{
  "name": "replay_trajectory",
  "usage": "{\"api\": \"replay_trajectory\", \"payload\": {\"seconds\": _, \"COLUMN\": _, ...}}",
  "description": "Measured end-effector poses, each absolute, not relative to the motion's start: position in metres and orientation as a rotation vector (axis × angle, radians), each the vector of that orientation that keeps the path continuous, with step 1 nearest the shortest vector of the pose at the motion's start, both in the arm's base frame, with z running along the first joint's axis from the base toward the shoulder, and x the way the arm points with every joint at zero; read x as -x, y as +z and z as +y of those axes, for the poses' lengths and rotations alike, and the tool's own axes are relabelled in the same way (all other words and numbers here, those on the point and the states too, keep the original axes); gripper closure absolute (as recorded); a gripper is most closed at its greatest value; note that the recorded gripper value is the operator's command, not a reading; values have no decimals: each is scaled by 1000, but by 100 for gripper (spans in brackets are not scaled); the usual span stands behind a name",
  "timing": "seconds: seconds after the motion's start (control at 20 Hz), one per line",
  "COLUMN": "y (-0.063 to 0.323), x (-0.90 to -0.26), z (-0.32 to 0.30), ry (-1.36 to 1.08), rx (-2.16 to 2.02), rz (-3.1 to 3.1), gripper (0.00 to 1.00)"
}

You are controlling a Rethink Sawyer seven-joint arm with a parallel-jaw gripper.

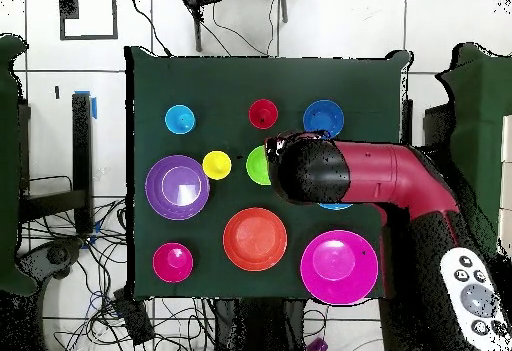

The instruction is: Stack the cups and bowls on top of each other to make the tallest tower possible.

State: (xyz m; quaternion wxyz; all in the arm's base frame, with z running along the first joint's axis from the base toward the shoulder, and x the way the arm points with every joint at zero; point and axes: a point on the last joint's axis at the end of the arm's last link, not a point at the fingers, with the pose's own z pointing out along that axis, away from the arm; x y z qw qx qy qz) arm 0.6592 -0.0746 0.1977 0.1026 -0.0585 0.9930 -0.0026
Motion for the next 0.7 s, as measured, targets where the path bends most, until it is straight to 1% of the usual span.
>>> {"api": "replay_trajectory", "payload": {"seconds": 0.7, "y": 189, "x": -684, "z": -88, "ry": -1, "rx": 175, "rz": 2953, "gripper": 0}}
